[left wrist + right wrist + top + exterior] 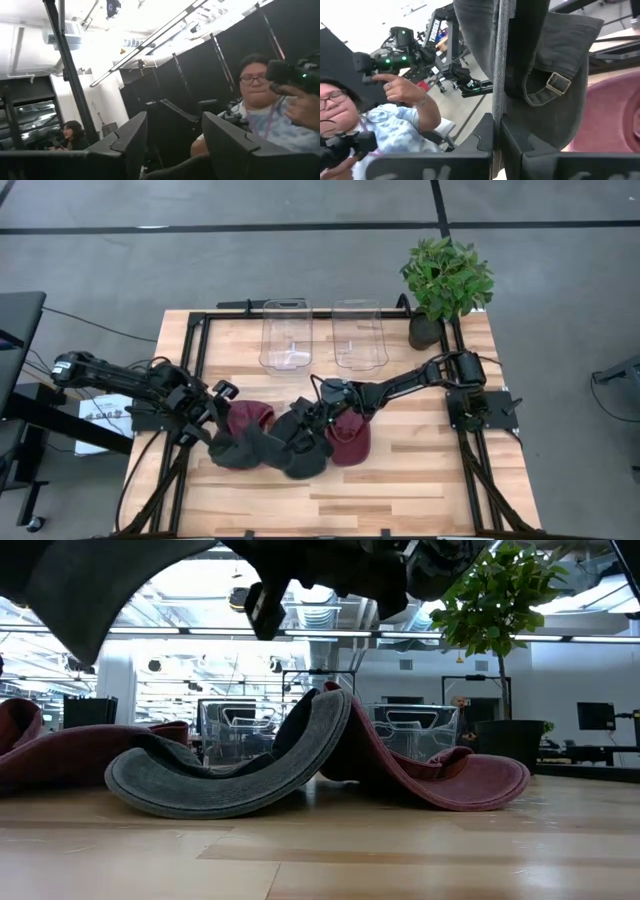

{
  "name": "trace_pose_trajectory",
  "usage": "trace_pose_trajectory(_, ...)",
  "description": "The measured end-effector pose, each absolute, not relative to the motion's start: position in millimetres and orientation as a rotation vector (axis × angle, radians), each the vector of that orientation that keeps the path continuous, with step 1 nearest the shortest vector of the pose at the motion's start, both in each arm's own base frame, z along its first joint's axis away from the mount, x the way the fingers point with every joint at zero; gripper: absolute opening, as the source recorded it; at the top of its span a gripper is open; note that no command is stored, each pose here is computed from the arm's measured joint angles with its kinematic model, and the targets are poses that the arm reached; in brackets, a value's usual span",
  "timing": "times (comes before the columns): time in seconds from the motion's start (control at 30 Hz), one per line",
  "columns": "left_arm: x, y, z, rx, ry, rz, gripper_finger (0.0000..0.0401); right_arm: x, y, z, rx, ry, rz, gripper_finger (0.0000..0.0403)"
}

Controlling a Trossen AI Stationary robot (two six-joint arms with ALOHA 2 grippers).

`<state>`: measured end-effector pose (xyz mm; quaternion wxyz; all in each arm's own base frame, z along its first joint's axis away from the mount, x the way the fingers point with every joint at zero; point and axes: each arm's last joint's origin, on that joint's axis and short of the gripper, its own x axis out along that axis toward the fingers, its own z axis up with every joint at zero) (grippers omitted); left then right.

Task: Pick & Place hat
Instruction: Put the right black cap into the left transparent bin

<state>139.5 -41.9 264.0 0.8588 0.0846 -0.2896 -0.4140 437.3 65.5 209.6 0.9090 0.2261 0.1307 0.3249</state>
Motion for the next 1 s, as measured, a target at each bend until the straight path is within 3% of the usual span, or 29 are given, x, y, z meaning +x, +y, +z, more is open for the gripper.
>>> trace_pose_trajectory(0.37,144,-37,260,0.158,-0.547,-0.830,0.0186,372,81,252,0.306,0.152,0.503,0.0001)
trace_pose_trajectory(0.63,162,-32,247,0.251,-0.489,-0.598,0.0175,318,87,257,0.235,0.123,0.343,0.0001)
trace_pose_trajectory(0.77,175,-30,237,0.301,-0.424,-0.433,0.0171,313,90,249,0.247,0.150,0.329,0.0001)
trace_pose_trajectory(1.0,193,-31,241,0.298,-0.391,-0.418,0.0170,313,90,244,0.253,0.165,0.304,0.0003)
